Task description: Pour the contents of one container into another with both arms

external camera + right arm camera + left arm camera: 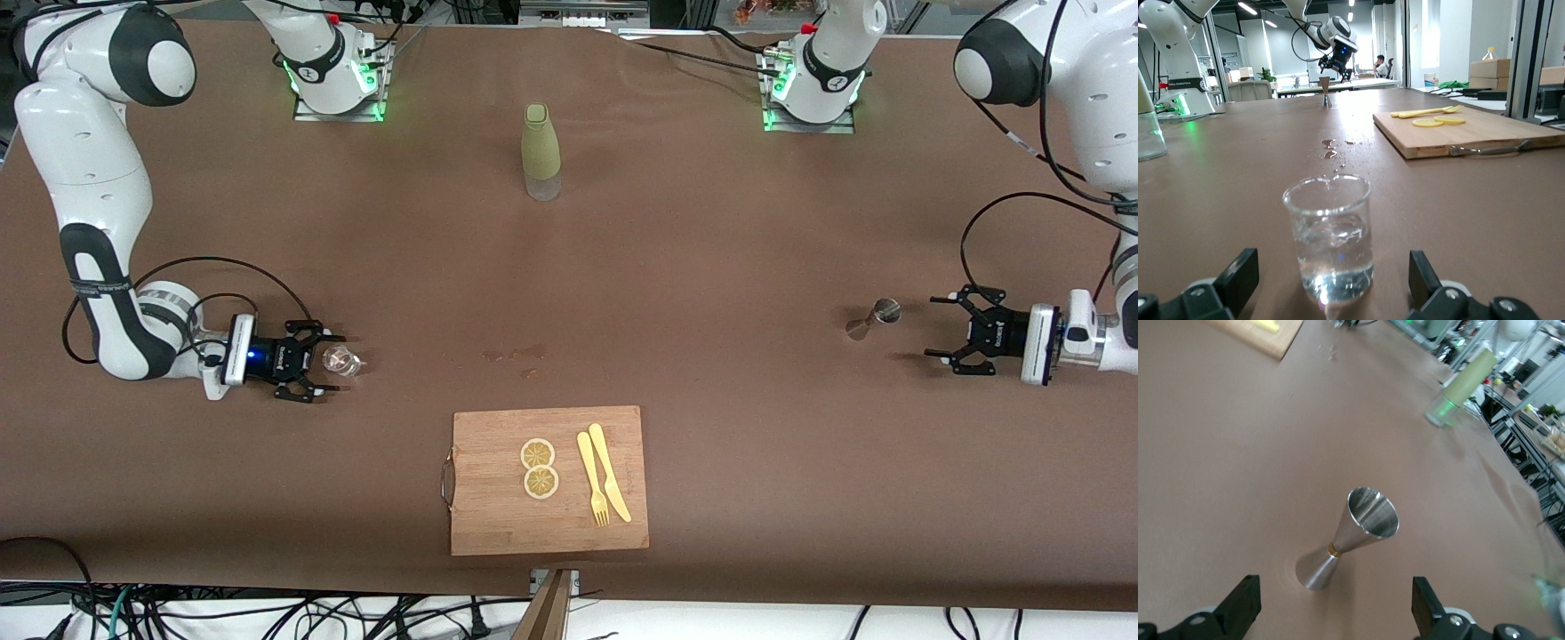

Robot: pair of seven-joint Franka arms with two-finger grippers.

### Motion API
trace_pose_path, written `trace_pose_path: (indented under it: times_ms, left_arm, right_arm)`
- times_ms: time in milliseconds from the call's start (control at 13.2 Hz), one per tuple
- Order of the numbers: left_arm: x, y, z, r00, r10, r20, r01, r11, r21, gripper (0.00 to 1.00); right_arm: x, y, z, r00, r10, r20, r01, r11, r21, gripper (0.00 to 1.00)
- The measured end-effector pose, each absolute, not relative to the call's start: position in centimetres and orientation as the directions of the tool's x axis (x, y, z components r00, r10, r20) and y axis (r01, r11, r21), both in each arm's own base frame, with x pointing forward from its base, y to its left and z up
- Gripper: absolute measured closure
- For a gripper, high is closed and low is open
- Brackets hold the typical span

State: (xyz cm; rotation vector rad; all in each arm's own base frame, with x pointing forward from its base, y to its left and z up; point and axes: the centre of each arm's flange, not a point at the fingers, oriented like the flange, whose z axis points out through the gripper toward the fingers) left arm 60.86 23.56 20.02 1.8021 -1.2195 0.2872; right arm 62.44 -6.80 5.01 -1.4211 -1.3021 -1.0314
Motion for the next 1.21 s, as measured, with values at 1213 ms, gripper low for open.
trace_pose_path:
  times_ms: [1213]
  left_arm:
    - [64.0,5.5,47.8,0.705,-0.701,-0.105,-0.628,-0.687,0.365,0.0]
  right_arm:
    - [64.7,-15.9,30.3,0.616,0.625,0.479,0.763,-0.326,-0.558,0.0]
